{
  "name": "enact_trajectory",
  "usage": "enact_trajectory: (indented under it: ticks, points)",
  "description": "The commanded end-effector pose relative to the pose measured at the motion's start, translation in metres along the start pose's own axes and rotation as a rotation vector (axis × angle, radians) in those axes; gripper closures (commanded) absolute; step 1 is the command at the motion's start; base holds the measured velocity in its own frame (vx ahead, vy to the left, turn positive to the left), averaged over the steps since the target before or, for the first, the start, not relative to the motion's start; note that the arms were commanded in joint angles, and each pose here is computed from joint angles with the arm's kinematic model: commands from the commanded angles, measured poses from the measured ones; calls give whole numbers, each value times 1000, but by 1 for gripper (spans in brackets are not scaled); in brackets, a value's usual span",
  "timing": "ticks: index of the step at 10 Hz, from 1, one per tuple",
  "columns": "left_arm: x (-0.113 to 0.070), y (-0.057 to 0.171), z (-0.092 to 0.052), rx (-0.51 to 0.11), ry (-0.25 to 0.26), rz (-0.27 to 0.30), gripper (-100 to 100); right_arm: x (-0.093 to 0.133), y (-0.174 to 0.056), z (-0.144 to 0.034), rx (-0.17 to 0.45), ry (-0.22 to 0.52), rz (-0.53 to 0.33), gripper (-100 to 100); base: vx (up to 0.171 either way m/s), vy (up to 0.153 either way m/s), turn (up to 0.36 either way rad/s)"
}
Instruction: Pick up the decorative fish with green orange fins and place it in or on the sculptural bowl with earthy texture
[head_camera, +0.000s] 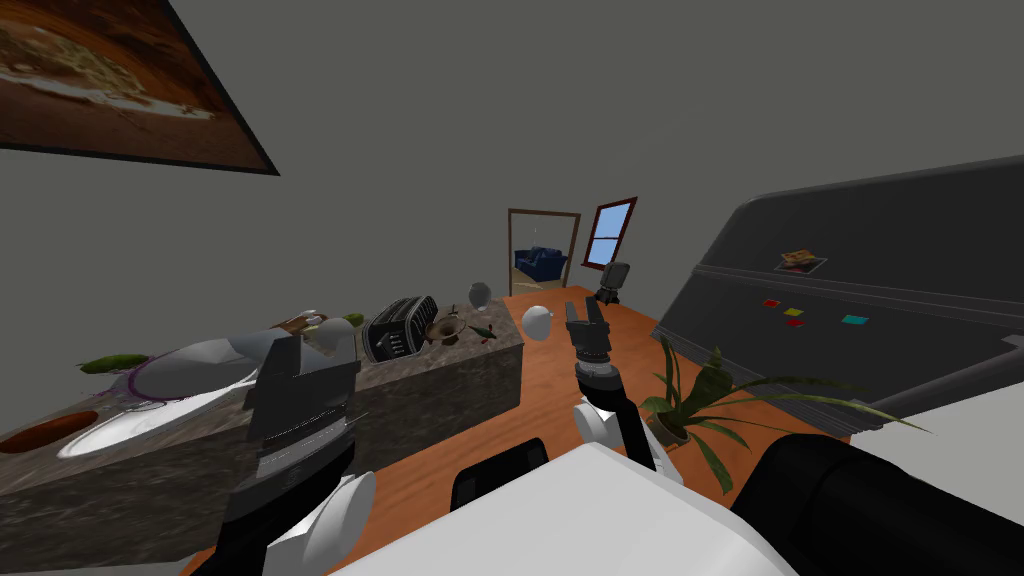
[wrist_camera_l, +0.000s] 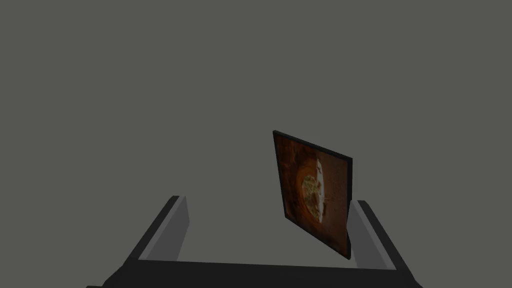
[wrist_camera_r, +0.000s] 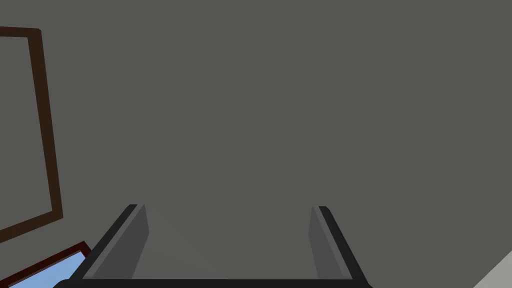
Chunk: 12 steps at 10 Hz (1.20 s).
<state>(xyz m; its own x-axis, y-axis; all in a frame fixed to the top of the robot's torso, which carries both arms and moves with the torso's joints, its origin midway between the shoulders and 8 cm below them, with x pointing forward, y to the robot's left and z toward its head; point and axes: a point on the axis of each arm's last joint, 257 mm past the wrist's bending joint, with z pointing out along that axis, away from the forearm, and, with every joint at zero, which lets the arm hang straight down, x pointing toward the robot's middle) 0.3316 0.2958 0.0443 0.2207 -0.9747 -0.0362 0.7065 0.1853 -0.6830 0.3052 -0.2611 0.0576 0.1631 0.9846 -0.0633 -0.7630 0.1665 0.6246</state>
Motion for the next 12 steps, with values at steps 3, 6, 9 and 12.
enact_trajectory:
  ticks: [3,6,9,12]
  points:
    - [11,13,6,-16,81,36,-100,0,0,0,0,0,0,0,-12,-21,24]
    - [17,38,14,-56,137,82,-100,0,0,0,0,0,0,0,-17,-51,36]
    - [18,74,25,-118,170,136,-100,0,0,0,0,0,0,0,-14,-69,55]
    - [13,116,39,-196,181,197,-100,0,0,0,0,0,0,0,-22,-96,73]
